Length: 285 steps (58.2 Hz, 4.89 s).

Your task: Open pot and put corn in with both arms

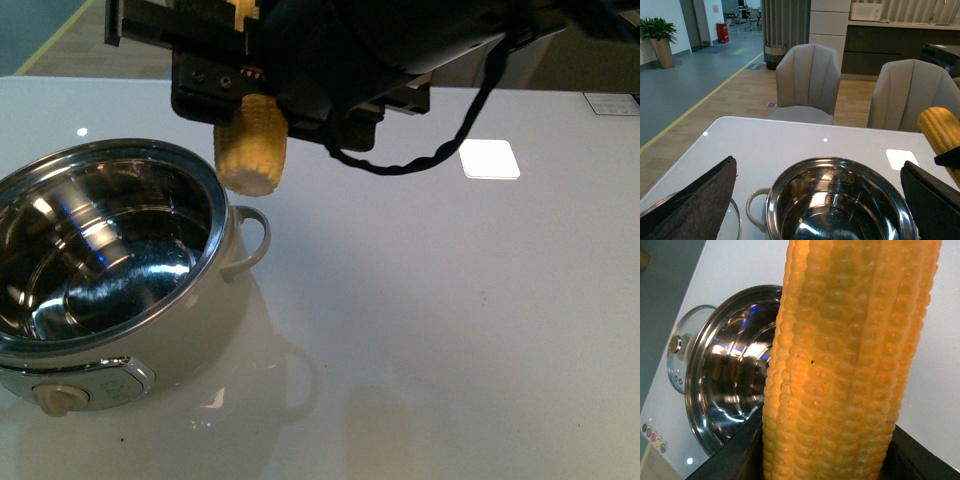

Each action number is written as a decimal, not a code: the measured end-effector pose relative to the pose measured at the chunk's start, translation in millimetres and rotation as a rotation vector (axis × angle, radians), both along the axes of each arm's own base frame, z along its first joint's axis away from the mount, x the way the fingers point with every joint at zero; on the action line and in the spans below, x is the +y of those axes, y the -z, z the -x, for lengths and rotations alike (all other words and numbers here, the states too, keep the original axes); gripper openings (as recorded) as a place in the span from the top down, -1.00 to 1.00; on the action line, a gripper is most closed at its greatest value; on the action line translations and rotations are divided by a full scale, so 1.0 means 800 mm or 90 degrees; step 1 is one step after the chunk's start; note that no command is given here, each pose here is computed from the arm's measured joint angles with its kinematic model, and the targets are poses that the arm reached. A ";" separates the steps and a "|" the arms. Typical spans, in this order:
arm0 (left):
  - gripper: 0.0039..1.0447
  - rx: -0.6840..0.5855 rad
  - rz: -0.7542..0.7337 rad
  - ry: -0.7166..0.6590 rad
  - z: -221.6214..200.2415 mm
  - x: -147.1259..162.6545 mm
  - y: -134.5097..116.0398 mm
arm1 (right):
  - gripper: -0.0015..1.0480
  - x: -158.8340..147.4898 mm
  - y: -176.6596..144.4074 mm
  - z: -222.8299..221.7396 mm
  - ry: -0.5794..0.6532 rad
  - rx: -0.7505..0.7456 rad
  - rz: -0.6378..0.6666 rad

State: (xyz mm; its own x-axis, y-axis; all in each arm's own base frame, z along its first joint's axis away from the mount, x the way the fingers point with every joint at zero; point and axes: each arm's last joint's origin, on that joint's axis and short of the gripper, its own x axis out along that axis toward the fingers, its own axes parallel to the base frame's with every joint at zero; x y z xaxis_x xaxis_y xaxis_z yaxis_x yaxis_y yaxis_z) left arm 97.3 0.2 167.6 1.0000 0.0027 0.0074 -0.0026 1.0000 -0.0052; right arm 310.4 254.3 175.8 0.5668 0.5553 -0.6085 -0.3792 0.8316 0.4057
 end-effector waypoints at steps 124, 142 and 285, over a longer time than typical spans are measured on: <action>-0.87 0.000 0.000 0.000 0.000 0.000 0.000 | -0.81 -0.210 -0.052 0.066 0.250 -0.068 -0.081; -0.87 0.000 0.000 0.000 0.000 0.000 0.000 | -0.83 -0.273 -0.057 0.148 0.303 -0.159 -0.006; -0.87 0.000 0.000 0.000 0.000 0.000 0.000 | -0.08 -0.318 0.006 0.267 0.355 -0.517 0.146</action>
